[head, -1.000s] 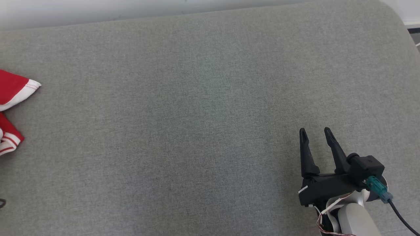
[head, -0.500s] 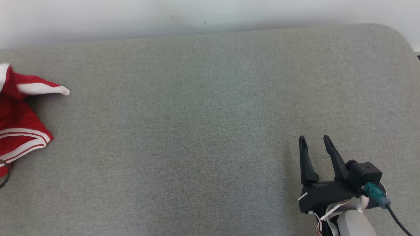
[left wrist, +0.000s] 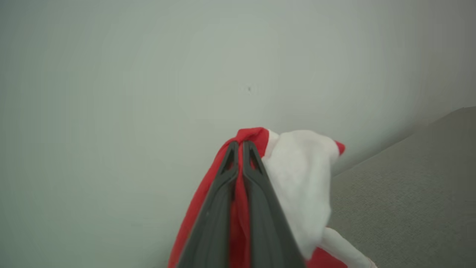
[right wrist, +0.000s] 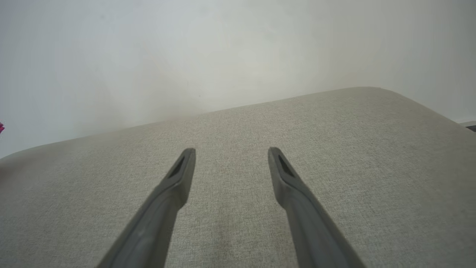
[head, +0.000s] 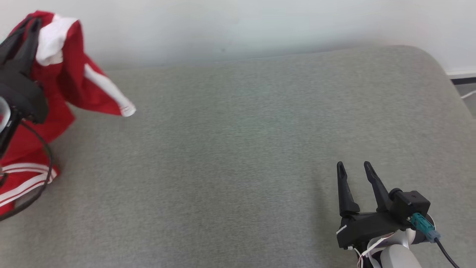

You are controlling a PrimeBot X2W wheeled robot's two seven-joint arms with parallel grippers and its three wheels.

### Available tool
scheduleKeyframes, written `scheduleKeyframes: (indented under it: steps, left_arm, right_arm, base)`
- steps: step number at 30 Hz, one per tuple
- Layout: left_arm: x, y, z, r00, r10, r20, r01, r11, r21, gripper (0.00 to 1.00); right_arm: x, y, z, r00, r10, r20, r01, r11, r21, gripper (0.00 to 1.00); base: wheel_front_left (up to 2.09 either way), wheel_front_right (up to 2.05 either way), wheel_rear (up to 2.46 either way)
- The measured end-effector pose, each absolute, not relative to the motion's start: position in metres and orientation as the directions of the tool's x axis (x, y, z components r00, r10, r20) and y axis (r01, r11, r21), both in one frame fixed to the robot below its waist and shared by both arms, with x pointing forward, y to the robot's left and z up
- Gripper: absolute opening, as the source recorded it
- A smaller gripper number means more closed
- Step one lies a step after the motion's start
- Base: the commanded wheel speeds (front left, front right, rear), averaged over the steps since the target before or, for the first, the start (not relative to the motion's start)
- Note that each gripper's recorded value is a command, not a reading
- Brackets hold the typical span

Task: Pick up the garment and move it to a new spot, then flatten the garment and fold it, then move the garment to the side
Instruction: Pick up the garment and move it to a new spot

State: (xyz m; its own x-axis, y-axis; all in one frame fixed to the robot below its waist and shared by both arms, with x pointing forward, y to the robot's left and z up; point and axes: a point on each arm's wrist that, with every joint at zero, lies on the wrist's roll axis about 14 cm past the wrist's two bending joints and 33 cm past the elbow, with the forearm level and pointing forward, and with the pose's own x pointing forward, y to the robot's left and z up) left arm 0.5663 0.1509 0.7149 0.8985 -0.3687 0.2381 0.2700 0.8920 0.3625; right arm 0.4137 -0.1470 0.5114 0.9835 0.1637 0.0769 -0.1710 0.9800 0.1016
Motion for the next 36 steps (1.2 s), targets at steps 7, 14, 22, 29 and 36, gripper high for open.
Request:
scheduleKeyframes:
  steps: [7,14,22,29,36]
  left_arm:
    - [0.551,0.081,0.745,0.8,-0.521,0.296,0.397,0.831,0.389,0.0]
    - [0.531,0.006,0.759,0.679,-0.659,0.323,0.531,0.745,0.403,0.0]
    - [0.491,-0.073,0.759,0.51,-0.783,0.357,0.683,0.621,0.385,0.0]
    - [0.476,-0.082,0.711,0.503,-0.81,0.301,0.749,0.583,0.315,0.0]
    - [0.466,-0.047,0.653,0.595,-0.769,0.234,0.731,0.639,0.24,0.0]
  right_arm:
    - [0.399,-0.176,0.514,0.993,0.081,0.082,-0.089,0.991,0.102,1.0]
    - [0.381,-0.205,0.515,0.996,-0.007,0.084,-0.003,0.994,0.113,1.0]
    - [0.366,-0.229,0.515,0.993,-0.082,0.082,0.072,0.991,0.115,1.0]
    - [0.371,-0.229,0.51,0.994,-0.084,0.069,0.075,0.99,0.117,1.0]
    - [0.385,-0.207,0.507,0.998,-0.015,0.066,0.008,0.994,0.106,1.0]
  base:
    - [0.0,0.0,0.0]
    - [0.0,0.0,0.0]
    - [0.0,0.0,0.0]
    - [0.0,0.0,0.0]
    - [0.0,0.0,0.0]
